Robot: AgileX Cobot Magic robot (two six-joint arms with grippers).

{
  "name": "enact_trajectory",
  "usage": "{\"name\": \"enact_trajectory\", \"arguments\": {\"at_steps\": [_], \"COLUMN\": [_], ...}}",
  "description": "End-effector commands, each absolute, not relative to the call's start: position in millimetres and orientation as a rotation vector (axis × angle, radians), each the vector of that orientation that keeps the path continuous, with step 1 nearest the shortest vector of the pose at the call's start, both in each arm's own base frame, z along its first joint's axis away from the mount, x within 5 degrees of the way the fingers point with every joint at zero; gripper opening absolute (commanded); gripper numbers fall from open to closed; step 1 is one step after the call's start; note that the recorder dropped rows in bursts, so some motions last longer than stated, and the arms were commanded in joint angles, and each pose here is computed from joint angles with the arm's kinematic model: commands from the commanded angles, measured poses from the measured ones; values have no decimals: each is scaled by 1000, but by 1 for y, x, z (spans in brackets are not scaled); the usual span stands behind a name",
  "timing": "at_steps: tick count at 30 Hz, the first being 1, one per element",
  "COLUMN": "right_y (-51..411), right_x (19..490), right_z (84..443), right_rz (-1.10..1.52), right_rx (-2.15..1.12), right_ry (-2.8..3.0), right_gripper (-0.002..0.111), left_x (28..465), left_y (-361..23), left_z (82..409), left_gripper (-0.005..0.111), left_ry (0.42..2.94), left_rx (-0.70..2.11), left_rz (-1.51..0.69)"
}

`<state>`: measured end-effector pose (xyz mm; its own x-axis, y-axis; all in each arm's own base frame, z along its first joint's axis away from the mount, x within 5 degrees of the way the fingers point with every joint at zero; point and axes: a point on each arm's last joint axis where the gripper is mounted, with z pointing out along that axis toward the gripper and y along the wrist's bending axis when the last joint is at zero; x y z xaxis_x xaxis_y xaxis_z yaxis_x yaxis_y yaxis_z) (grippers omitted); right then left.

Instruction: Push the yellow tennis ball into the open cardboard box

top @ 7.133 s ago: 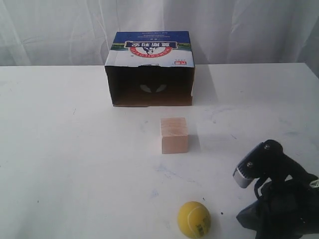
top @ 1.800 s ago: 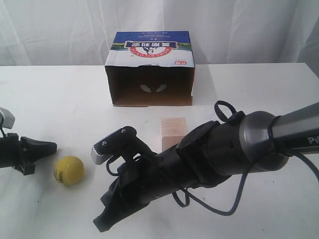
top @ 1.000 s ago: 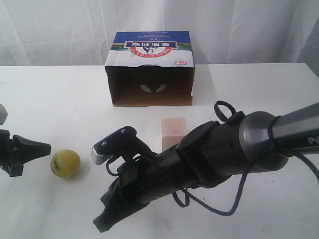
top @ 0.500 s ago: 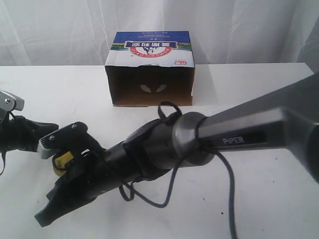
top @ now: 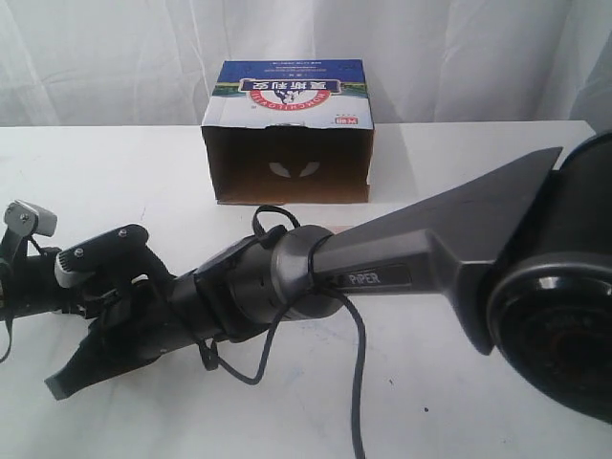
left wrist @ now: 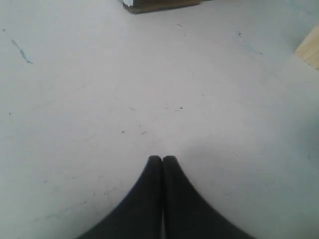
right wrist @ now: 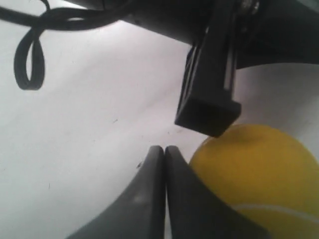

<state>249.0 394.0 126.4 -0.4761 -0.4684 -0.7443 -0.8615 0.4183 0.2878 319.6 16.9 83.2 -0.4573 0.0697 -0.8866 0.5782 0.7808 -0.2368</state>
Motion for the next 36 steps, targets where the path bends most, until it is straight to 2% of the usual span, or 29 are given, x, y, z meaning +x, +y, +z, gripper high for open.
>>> {"name": "enact_trajectory", "arguments": {"at_steps": [1,9,16,19,23,25,29,36], "right_y": [391,386,374,371,383,389,393,380], "right_x": [255,264,279,280,259,248,235,246], "right_z": [127,125,149,170,189,187,180,172], "right_rz": [805,663,495,535,730,770,668,432], "right_rx": [-1093,-1074,-1058,-1050,-1122,-1118,-1111,-989], "right_ry": [2110,2104,2017,1976,1918,1941,1960,2008], "right_gripper": [0,0,0,0,0,0,0,0], "left_x": [322,329,329,330,330,330,330,329], "left_y": [18,26,26,26,27,27,27,26], "left_z": [86,89,90,90,90,90,90,90], "left_gripper": [0,0,0,0,0,0,0,0], "left_ry": [1952,1924,1918,1917,1917,1917,1917,1918], "left_rx": [482,373,382,374,371,371,371,380], "left_rz": [-626,-541,-527,-523,-522,-522,-522,-525]}}
